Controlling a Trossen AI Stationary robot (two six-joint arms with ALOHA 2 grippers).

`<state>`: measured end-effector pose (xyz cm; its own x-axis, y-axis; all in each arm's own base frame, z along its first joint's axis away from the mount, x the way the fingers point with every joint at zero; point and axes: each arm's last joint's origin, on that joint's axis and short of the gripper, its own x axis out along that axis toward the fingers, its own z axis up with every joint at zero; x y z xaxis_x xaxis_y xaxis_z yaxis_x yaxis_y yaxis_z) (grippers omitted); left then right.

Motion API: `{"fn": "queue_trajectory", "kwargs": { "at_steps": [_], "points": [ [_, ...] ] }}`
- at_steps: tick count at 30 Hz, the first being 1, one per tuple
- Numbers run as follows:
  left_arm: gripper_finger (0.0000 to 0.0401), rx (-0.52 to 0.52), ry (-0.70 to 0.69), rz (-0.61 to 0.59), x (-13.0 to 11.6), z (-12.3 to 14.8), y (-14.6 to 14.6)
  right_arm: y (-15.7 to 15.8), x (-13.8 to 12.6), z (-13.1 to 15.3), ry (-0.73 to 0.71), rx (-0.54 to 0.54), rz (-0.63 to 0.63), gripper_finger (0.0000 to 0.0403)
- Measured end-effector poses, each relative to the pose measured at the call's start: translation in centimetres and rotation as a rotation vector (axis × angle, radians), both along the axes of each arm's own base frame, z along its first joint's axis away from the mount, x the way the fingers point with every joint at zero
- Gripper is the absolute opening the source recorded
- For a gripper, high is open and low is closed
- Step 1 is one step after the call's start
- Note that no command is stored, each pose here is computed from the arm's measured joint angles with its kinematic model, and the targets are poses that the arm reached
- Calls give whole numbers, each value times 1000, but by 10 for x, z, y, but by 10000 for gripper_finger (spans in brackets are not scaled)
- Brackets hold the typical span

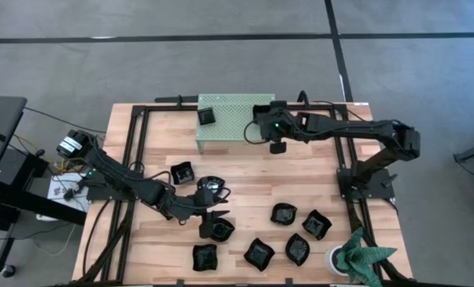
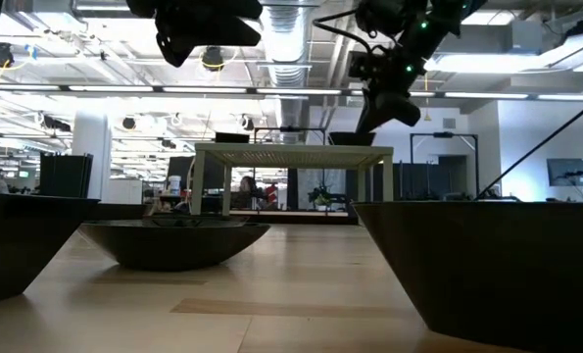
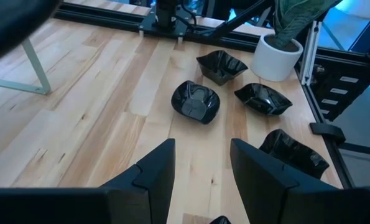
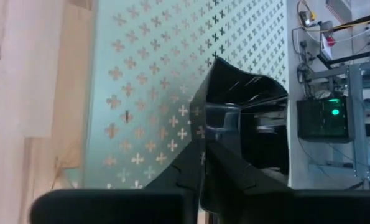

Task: Pick & Place Mini shaped plates
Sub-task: Put the black distorted square plate on the shelf, then stack the black distorted square plate on top of the black distorted square plate on the shelf

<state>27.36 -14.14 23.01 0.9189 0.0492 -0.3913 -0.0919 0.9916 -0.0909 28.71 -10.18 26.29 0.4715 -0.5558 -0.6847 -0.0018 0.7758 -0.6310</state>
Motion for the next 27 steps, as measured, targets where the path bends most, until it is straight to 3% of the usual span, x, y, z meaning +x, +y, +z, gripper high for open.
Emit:
{"fn": "queue_trajectory", "kwargs": {
  "at_steps": [7, 11, 13, 16, 19, 22, 27],
  "points": [
    [156, -2, -4, 0, 0, 0, 0, 6, -2, 4, -5, -31, -27, 89],
    [156, -3, -6, 0, 0, 1, 0, 31, -5, 15, -22, -88, -39, 115],
    [156, -4, -6, 0, 0, 1, 0, 50, -11, 21, -15, -61, -14, 128],
    [156, -6, -10, 0, 0, 1, 0, 83, -21, 34, -47, 75, -8, 145],
    [156, -8, -13, 0, 1, 1, 0, 122, -29, 43, -107, 334, 38, 159],
    [156, -8, -13, 1, 1, 1, 0, 166, -33, 43, -123, 567, 175, 169],
    [156, -8, -13, 1, 1, 1, 0, 246, -37, 17, -77, 653, 417, 175]
  ]
}}
